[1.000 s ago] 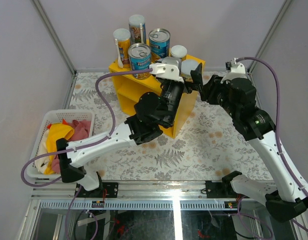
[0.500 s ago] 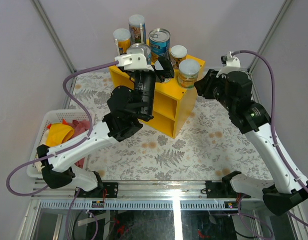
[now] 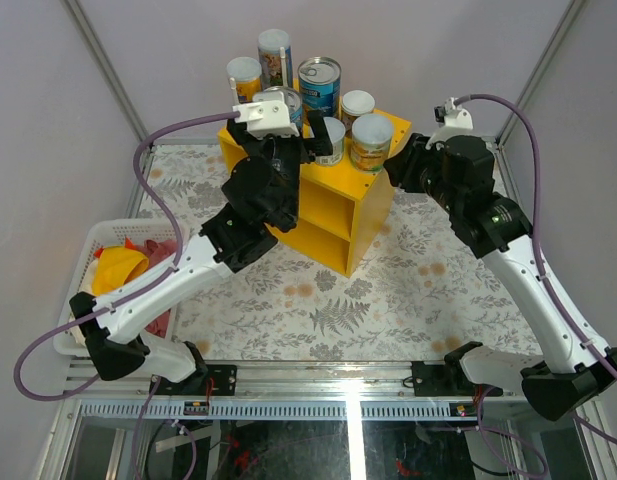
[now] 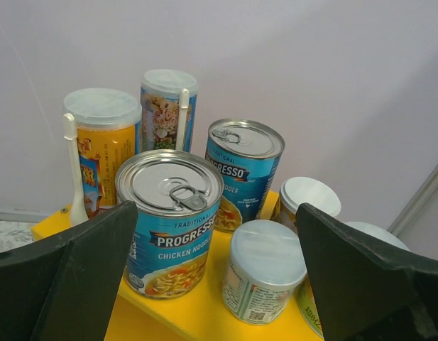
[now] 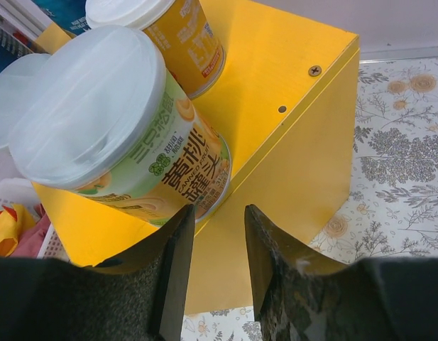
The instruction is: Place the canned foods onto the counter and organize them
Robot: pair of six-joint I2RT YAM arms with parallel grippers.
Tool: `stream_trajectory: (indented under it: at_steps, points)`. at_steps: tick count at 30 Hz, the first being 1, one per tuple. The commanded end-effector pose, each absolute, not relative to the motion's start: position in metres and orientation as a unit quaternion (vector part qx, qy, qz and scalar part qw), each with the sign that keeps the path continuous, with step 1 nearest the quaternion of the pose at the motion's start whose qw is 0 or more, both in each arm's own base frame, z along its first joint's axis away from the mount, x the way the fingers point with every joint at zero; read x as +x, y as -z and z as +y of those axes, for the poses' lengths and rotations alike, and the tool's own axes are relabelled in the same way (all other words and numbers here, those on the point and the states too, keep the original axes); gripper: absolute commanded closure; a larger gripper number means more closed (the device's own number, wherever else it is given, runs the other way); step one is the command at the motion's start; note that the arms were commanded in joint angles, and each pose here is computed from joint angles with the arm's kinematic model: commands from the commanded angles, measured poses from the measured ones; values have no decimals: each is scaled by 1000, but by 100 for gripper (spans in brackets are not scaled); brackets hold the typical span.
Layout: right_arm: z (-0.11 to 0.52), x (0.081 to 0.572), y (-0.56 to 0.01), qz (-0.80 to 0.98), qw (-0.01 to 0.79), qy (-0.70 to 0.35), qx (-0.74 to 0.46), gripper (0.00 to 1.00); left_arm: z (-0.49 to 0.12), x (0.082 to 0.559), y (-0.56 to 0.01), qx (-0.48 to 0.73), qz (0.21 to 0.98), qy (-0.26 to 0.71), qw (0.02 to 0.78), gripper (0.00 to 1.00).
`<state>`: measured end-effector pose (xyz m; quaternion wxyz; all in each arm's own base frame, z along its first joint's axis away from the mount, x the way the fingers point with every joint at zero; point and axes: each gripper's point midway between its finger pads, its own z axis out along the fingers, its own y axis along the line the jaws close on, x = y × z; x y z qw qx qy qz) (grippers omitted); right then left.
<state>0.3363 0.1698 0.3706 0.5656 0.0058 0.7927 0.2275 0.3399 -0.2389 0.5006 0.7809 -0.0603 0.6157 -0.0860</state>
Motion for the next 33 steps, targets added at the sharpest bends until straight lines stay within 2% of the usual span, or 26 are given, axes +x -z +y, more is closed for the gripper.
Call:
stream_trajectory:
  at_steps: [1, 10, 20, 33]
  points:
    - [176, 340, -412, 754, 606, -252, 2, 59, -238, 349, -496, -63, 620, 83, 778, 6]
    - [168, 335, -413, 755, 610, -241, 4, 58, -239, 355, -498, -63, 621, 86, 776, 5]
    - [159, 318, -416, 754, 611, -239, 5, 54, -194, 333, -538, -95, 600, 64, 792, 5]
    - [163, 305, -407, 765, 598, -238, -10, 52, -128, 315, -478, -141, 631, -5, 763, 4]
